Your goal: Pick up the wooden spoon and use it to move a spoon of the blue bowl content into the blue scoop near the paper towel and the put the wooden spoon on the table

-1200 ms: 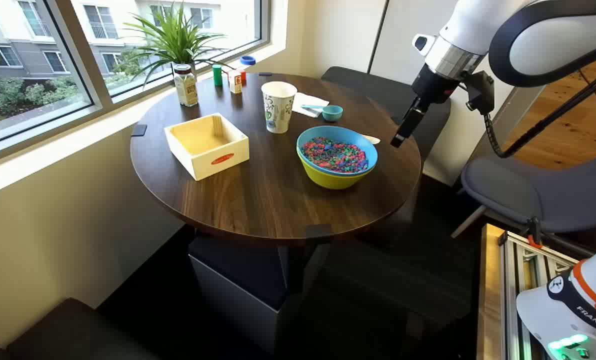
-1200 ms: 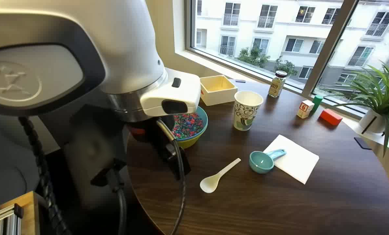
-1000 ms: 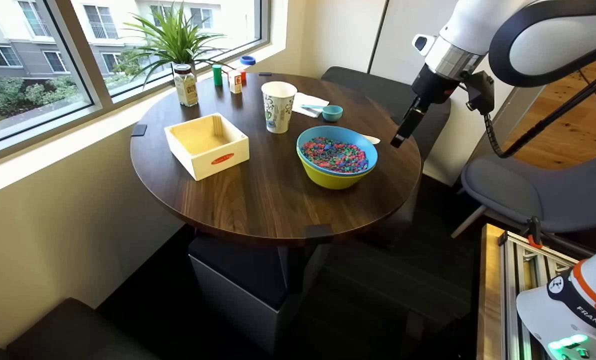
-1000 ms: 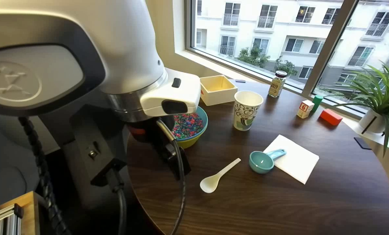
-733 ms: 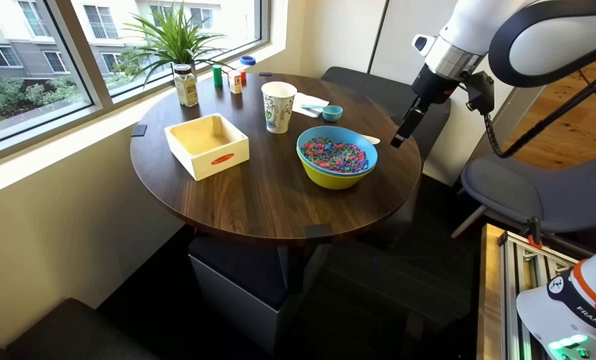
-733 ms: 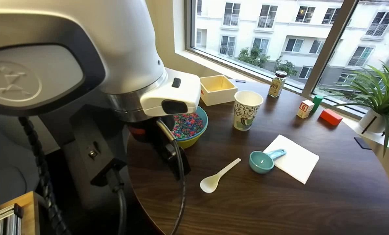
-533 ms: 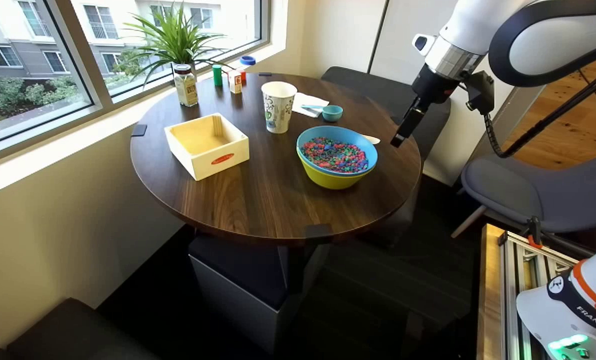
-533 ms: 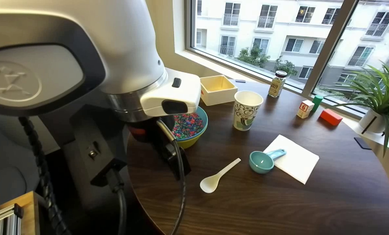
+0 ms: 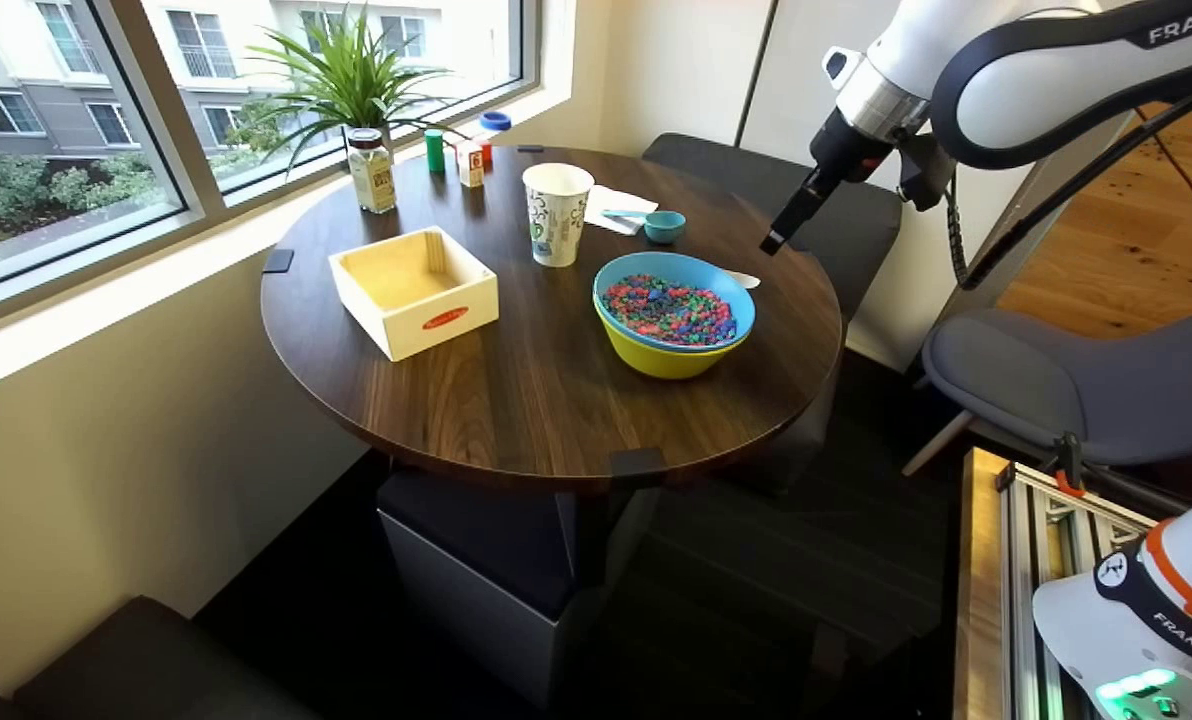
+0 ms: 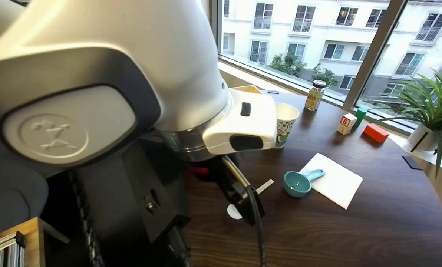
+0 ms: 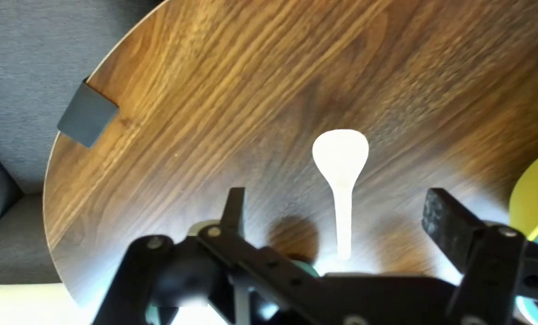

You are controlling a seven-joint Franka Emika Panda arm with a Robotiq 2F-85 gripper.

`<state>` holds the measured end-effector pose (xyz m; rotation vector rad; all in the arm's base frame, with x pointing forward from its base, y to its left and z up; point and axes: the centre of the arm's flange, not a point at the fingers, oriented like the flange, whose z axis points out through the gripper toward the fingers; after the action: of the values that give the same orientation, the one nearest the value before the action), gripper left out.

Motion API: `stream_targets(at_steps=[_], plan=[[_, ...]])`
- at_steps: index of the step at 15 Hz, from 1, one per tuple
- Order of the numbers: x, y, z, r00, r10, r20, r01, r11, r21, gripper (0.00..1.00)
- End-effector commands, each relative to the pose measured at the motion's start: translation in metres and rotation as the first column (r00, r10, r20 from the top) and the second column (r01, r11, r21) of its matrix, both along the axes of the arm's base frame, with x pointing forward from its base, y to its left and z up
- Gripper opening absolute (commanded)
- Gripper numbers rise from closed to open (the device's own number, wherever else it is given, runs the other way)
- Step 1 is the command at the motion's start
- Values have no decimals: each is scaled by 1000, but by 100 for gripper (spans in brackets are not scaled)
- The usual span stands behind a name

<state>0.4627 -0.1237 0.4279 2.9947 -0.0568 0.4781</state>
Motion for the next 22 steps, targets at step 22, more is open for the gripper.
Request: stream_targets(at_steps=[22], plan=[[105,5,-60,999,-34,-38,35,999,39,100]])
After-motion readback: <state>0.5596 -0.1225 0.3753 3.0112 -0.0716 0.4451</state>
